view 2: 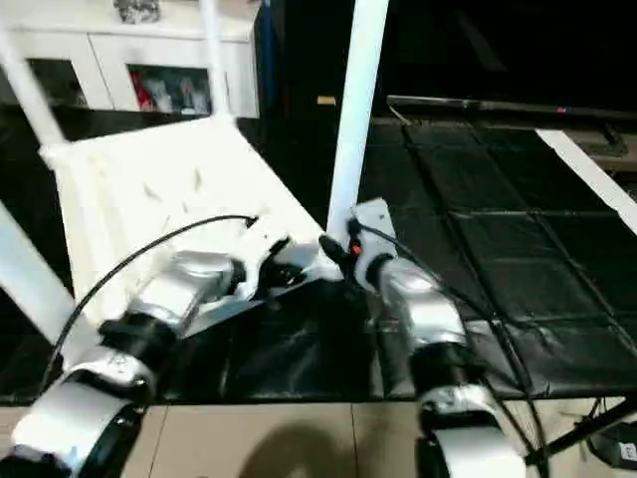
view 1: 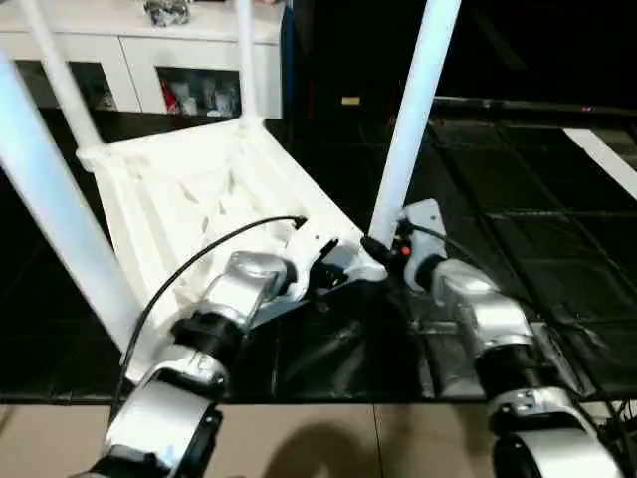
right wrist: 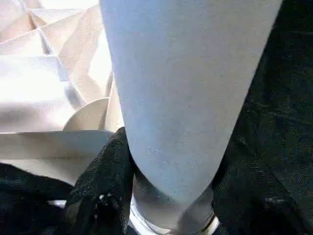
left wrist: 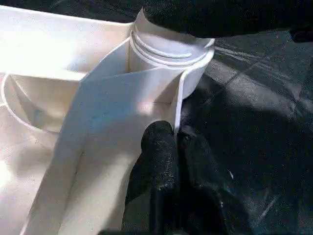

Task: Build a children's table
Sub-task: Rotate leg to tighten

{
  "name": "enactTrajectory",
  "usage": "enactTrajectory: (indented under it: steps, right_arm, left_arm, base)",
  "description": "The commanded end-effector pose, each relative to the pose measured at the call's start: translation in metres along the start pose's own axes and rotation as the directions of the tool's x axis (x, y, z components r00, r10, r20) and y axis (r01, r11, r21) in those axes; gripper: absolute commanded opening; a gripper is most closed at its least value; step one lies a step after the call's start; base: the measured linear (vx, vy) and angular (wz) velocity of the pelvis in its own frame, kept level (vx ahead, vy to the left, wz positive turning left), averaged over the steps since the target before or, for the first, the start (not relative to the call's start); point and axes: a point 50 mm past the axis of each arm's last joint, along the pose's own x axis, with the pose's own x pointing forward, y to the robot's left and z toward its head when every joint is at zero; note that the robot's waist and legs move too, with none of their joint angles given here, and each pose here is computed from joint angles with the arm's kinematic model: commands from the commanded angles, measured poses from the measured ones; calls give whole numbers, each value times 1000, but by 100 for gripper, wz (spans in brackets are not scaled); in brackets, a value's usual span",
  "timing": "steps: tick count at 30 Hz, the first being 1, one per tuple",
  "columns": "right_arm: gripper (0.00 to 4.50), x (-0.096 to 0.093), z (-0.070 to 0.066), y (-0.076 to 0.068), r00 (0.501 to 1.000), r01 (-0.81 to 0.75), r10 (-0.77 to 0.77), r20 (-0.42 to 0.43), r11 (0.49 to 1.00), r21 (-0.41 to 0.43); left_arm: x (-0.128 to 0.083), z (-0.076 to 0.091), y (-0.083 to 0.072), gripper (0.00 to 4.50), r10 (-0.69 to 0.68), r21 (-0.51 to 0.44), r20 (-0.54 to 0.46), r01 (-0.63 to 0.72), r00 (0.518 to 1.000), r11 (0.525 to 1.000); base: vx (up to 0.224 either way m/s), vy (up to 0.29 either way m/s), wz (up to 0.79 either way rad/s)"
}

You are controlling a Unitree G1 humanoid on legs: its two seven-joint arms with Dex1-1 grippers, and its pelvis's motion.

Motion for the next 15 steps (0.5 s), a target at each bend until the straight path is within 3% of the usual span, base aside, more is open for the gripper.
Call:
enactTrajectory:
  steps: [1,6,10,11,15]
  right_arm:
    - [265,15,-20,56,969,-232,233,-87,972,24]
    - [310,13,-19,50,972,-217,217,-94,976,5]
    - [337,-1,-12,22,960,-279,278,-36,959,-48]
    - [348,-8,-10,9,950,-312,311,-24,947,-76]
    - [356,-21,-8,-8,923,-384,378,-65,912,-142]
  left_arm:
    - [10,31,-15,0,-26,22,110,23,994,999]
    - [6,29,-12,0,-23,38,115,19,993,999]
    - [-7,19,-7,0,-141,128,77,131,987,983]
    - [-13,15,-6,0,-193,174,51,182,980,968]
    - [-23,8,0,0,-242,233,-10,238,970,943]
  base:
    - [0,0,0]
    - [0,0,0]
    - [0,0,0]
    - [0,0,0]
    - [0,0,0]
